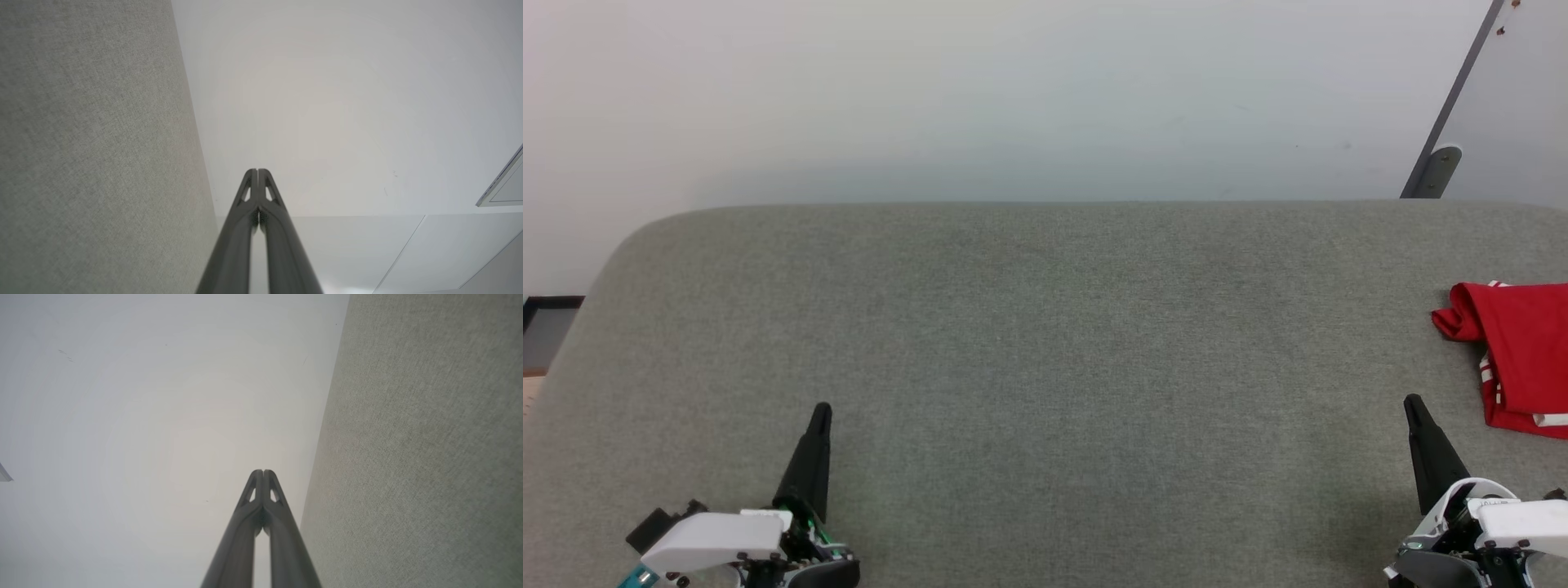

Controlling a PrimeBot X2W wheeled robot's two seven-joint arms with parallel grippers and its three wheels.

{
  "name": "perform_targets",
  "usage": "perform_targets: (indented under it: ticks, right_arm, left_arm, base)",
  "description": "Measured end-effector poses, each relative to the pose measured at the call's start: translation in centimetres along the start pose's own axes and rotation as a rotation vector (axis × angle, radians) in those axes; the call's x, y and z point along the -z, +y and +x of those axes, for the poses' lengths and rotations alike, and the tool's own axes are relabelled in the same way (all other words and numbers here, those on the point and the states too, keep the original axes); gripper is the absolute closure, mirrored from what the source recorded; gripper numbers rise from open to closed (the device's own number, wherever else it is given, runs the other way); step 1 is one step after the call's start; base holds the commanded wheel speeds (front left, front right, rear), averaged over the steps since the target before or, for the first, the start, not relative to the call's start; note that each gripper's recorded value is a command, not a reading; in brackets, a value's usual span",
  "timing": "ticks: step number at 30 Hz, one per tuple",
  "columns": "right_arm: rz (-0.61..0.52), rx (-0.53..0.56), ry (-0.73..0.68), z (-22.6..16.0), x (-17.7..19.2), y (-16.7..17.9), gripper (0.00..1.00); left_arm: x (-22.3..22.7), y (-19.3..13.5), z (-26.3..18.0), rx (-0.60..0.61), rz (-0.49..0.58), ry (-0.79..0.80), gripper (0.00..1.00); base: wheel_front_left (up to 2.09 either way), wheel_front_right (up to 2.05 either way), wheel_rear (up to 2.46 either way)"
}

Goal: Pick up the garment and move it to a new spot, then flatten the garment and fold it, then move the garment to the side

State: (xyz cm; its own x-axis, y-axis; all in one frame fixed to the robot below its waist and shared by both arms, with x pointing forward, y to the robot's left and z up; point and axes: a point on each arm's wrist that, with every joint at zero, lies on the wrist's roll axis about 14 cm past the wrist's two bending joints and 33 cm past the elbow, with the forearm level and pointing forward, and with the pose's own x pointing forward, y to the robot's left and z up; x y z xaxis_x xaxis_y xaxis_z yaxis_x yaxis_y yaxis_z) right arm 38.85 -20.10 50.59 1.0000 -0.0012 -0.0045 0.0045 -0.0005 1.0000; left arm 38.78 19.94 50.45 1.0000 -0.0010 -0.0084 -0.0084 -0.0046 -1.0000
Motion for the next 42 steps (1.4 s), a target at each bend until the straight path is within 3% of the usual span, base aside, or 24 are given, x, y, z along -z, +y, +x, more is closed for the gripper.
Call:
perform_targets:
  ticks: [42]
  right_arm:
    - [0.0, 0.0, 0.0, 0.0, 0.01, 0.0, 1.0]
  left_arm:
    - [-0.01, 0.0, 0.0, 0.0, 0.0, 0.0, 1.0]
  base:
    - [0.0, 0.0, 0.0]
